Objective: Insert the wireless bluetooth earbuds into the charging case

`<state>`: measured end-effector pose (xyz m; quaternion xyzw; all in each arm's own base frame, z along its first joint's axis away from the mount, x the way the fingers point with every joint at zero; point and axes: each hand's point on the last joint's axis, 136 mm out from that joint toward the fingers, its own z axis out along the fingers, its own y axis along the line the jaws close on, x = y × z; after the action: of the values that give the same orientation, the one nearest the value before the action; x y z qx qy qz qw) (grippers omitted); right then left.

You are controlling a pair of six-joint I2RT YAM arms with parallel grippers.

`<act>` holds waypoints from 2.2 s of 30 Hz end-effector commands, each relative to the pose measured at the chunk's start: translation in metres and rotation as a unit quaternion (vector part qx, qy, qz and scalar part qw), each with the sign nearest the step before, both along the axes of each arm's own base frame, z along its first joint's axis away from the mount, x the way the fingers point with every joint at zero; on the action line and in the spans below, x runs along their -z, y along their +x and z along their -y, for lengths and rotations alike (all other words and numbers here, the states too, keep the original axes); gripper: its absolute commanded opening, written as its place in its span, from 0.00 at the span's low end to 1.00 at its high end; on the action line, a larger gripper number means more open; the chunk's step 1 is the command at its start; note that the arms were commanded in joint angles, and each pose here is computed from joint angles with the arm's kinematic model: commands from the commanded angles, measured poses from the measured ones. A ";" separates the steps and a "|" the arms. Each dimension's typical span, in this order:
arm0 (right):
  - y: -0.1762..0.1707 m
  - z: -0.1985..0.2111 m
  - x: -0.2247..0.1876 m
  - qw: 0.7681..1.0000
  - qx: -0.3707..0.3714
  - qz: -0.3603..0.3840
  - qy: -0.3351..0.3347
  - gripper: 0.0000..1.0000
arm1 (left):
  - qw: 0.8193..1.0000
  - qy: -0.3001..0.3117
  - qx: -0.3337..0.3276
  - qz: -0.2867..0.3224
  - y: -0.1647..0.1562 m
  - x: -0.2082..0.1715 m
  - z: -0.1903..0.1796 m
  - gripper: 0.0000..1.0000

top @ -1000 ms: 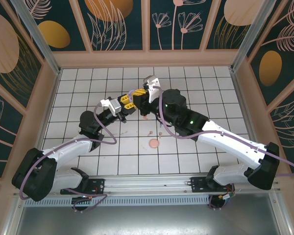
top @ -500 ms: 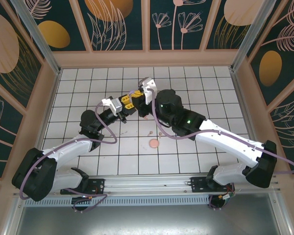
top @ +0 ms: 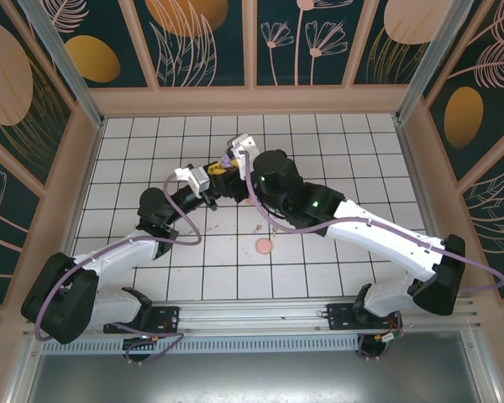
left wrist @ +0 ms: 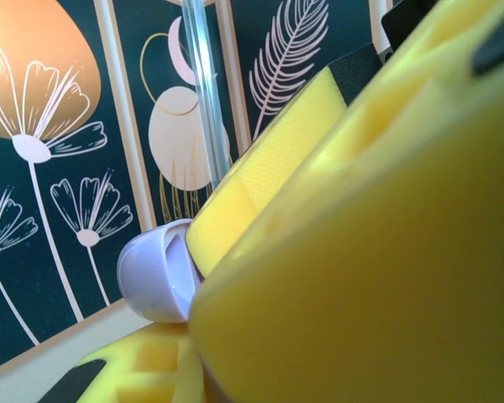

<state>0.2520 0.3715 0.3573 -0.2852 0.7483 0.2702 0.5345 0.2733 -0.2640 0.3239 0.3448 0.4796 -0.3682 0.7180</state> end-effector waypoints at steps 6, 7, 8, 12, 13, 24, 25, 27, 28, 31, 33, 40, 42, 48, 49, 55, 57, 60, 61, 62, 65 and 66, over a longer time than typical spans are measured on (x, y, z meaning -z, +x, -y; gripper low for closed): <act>0.002 0.047 -0.056 0.992 0.068 -0.025 0.108 0.69 | 0.998 -0.035 0.020 0.048 -0.018 -0.024 -0.002 0.00; 0.001 0.054 -0.063 0.989 0.071 -0.025 0.126 0.70 | 0.998 -0.035 0.021 0.048 -0.019 -0.024 -0.002 0.00; 0.000 0.060 -0.068 0.987 0.074 -0.027 0.142 0.71 | 0.998 -0.035 0.022 0.048 -0.019 -0.024 -0.002 0.00; -0.003 0.080 -0.081 0.979 0.080 -0.034 0.187 0.71 | 0.998 -0.035 0.022 0.048 -0.019 -0.023 -0.002 0.00; -0.003 0.086 -0.081 0.977 0.085 -0.038 0.194 0.72 | 0.998 -0.035 0.022 0.049 -0.020 -0.024 -0.002 0.00; 0.036 0.137 0.001 0.951 0.203 -0.138 0.187 0.71 | 0.998 -0.037 0.021 0.051 -0.023 -0.025 -0.005 0.00; 0.042 0.144 0.018 0.945 0.221 -0.161 0.181 0.71 | 0.998 -0.037 0.022 0.052 -0.024 -0.026 -0.005 0.00; 0.050 0.155 0.050 0.934 0.252 -0.194 0.165 0.71 | 0.998 -0.038 0.021 0.052 -0.025 -0.026 -0.006 0.00; 0.054 0.160 0.069 0.926 0.270 -0.214 0.153 0.70 | 0.998 -0.038 0.020 0.051 -0.025 -0.026 -0.006 0.00; 0.060 0.167 0.122 0.907 0.309 -0.264 0.107 0.69 | 0.998 -0.038 0.016 0.048 -0.025 -0.024 -0.007 0.00; 0.063 0.169 0.152 0.896 0.326 -0.290 0.077 0.69 | 0.998 -0.039 0.016 0.047 -0.026 -0.024 -0.009 0.00; 0.071 0.158 0.233 0.865 0.337 -0.372 -0.017 0.62 | 0.998 -0.041 0.014 0.046 -0.029 -0.025 -0.012 0.00; 0.073 0.154 0.252 0.856 0.338 -0.388 -0.046 0.59 | 0.998 -0.042 0.014 0.046 -0.030 -0.025 -0.012 0.00; 0.074 0.148 0.287 0.839 0.338 -0.418 -0.084 0.52 | 0.998 -0.044 0.013 0.045 -0.031 -0.025 -0.013 0.00; 0.075 0.147 0.290 0.838 0.337 -0.421 -0.085 0.51 | 0.998 -0.044 0.013 0.045 -0.031 -0.024 -0.013 0.00; 0.076 0.137 0.302 0.834 0.332 -0.432 -0.092 0.48 | 0.998 -0.048 0.014 0.045 -0.032 -0.024 -0.014 0.00; 0.077 0.135 0.305 0.832 0.332 -0.434 -0.095 0.47 | 0.998 -0.049 0.016 0.044 -0.032 -0.024 -0.014 0.00; 0.079 0.132 0.310 0.830 0.331 -0.437 -0.100 0.46 | 0.998 -0.050 0.016 0.045 -0.032 -0.024 -0.014 0.00; 0.079 0.131 0.312 0.829 0.331 -0.438 -0.103 0.46 | 0.998 -0.051 0.016 0.045 -0.032 -0.024 -0.014 0.00; 0.079 0.131 0.313 0.829 0.332 -0.438 -0.104 0.46 | 0.998 -0.051 0.017 0.046 -0.032 -0.024 -0.014 0.00; 0.080 0.128 0.318 0.827 0.331 -0.441 -0.109 0.45 | 0.997 -0.051 0.016 0.046 -0.033 -0.025 -0.014 0.00; 0.081 0.128 0.319 0.827 0.332 -0.440 -0.110 0.45 | 0.997 -0.052 0.017 0.046 -0.033 -0.025 -0.014 0.00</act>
<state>0.3319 0.2380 0.0367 0.0707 0.9778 0.0889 0.1759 0.2472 -0.2534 0.3387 0.3388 0.4394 -0.3828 0.7386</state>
